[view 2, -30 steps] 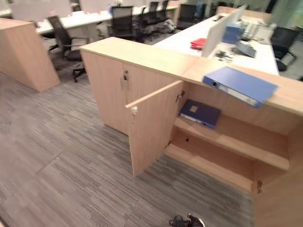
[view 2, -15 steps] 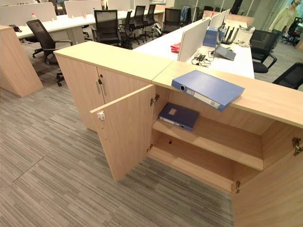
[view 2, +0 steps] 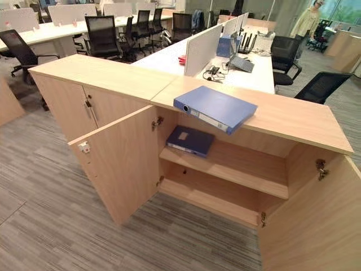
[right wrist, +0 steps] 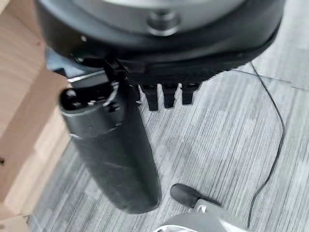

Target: Put the empty folder in the office cabinet

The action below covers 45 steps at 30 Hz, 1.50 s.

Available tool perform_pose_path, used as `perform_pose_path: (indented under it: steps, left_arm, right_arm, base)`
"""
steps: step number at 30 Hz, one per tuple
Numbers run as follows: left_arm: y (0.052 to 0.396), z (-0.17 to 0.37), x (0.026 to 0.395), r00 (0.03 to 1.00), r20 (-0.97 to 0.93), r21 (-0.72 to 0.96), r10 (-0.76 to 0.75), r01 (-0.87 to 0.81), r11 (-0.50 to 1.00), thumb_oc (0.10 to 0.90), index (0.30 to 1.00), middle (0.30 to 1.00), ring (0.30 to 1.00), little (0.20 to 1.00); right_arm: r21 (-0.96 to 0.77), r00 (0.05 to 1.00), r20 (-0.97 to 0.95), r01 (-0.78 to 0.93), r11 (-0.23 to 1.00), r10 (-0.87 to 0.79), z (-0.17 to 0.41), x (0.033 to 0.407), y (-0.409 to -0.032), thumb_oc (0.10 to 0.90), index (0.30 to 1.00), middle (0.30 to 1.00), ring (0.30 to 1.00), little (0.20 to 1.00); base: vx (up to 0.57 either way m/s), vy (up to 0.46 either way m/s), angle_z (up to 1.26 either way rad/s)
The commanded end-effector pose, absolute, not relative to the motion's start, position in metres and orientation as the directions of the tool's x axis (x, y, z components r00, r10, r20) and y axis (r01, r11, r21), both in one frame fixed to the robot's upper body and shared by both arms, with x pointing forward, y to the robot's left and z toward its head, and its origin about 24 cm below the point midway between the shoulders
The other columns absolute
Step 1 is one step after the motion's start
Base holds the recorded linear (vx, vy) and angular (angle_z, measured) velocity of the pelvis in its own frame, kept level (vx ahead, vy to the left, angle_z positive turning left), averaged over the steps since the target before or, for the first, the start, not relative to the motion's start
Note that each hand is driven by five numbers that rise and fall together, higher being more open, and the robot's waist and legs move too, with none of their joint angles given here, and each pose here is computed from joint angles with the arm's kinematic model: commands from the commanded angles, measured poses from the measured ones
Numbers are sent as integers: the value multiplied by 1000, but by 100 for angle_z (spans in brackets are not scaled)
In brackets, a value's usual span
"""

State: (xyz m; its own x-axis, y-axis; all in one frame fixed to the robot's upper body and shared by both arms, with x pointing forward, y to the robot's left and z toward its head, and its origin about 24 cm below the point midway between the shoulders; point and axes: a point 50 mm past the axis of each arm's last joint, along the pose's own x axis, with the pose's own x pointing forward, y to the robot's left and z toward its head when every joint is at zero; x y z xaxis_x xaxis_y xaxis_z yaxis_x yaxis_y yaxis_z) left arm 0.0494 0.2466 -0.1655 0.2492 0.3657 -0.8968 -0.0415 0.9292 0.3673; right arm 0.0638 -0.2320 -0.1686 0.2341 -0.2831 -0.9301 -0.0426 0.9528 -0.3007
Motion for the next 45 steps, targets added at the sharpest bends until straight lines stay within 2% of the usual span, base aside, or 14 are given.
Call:
perform_pose_path:
  steps: [1,5,7,12,17,26,35,41,45]
  left_arm:
    - [227,-161,99,401,-864,310,304,-52,949,800,900,900,900,900]
    - [213,-156,122,472,-848,277,241,8,961,800,900,900,900,900]
    - [201,-150,144,548,-815,254,189,44,966,800,900,900,900,900]
    - [195,-145,153,589,-793,252,159,79,965,800,900,900,900,900]
    - [186,-134,176,658,-748,262,90,168,950,800,900,900,900,900]
    - [188,-120,190,723,-688,279,60,188,942,800,900,900,900,900]
    - [180,-115,183,736,-677,259,-11,252,932,800,900,900,900,900]
    - [164,-94,207,791,-600,260,-119,334,906,800,900,900,900,900]
    - [159,-84,220,821,-556,276,-132,332,902,800,900,900,900,900]
  right_arm:
    - [-365,271,-902,-63,929,-336,-161,80,-250,800,900,900,900,900]
    - [-375,275,-899,-83,923,-341,-160,84,-253,800,900,900,900,900]
    - [-373,280,-899,-85,924,-338,-159,88,-253,800,900,900,900,900]
    - [-352,274,-909,-100,931,-314,-161,88,-248,800,900,900,900,900]
    - [-328,297,-912,-117,937,-282,-160,103,-238,800,900,900,900,900]
    - [-301,371,-900,-153,941,-227,-157,127,-221,800,900,900,900,900]
    - [-317,381,-894,-168,933,-235,-157,123,-225,800,900,900,900,900]
    - [-312,437,-868,-109,944,-237,-151,140,-224,800,900,900,900,900]
    - [-290,430,-875,-99,952,-221,-153,139,-217,800,900,900,900,900]
  base:
    - [123,47,-54]
    - [228,91,-4]
    - [317,96,-46]
    - [270,138,-108]
    - [278,209,-74]
    - [172,178,-36]
    - [139,134,-17]
    - [103,-80,12]
    - [101,-139,74]
